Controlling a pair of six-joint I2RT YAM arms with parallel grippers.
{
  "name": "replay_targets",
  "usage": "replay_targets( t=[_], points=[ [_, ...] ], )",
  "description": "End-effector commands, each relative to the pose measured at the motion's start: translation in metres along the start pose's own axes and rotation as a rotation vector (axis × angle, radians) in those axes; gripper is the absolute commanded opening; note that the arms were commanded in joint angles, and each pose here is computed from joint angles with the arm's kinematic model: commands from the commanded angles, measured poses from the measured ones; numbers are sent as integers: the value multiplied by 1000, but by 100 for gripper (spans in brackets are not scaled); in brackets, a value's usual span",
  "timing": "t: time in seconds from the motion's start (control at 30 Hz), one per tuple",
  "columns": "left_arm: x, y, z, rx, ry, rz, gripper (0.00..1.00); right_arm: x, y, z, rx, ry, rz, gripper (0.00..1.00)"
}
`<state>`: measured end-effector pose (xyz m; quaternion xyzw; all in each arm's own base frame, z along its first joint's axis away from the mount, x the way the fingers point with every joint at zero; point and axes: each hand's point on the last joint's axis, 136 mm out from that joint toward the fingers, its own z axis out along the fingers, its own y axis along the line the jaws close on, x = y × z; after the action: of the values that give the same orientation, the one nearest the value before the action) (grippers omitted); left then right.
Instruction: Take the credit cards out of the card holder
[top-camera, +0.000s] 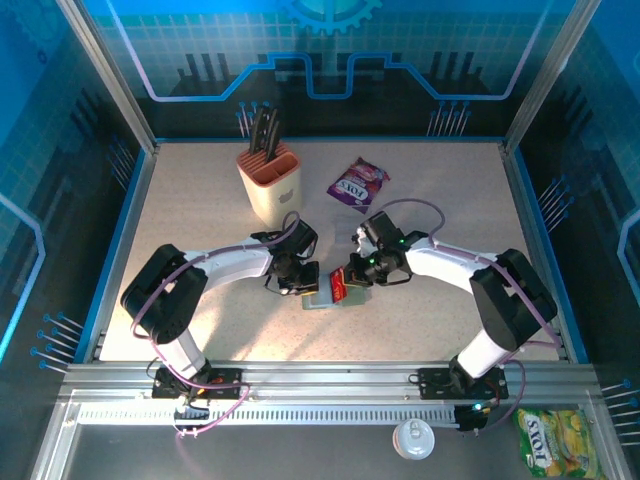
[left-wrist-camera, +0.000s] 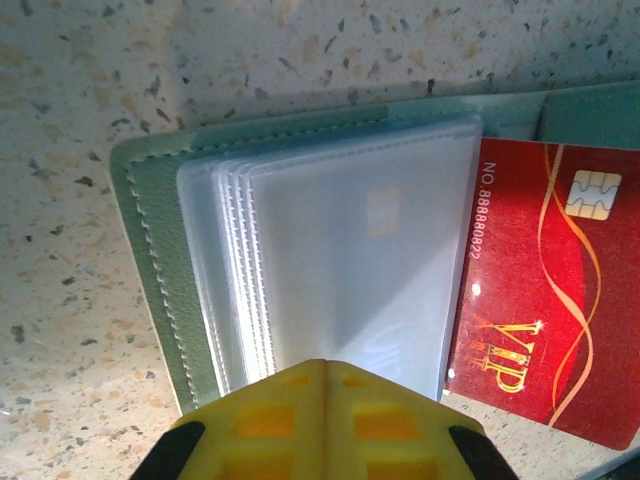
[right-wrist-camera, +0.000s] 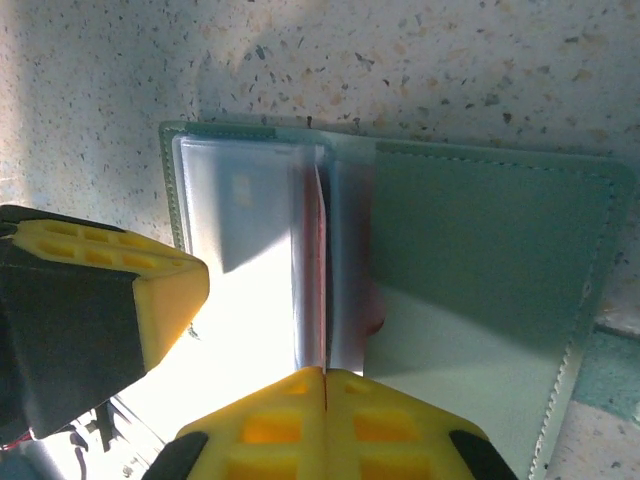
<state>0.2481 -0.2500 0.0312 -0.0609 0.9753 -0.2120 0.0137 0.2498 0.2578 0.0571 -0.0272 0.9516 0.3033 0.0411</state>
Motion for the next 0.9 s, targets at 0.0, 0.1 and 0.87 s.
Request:
replay_targets(
  t=[0.0, 0.1, 0.87],
  points=[
    [5, 2, 6, 16, 29, 13, 4, 3, 1, 2, 36, 21, 1, 5],
    [6, 2, 7, 20, 29, 12, 4, 2, 5, 4, 36, 18, 4, 8],
    [6, 14, 13, 19, 37, 2, 4, 2, 11, 12, 30, 25, 10, 13]
  ],
)
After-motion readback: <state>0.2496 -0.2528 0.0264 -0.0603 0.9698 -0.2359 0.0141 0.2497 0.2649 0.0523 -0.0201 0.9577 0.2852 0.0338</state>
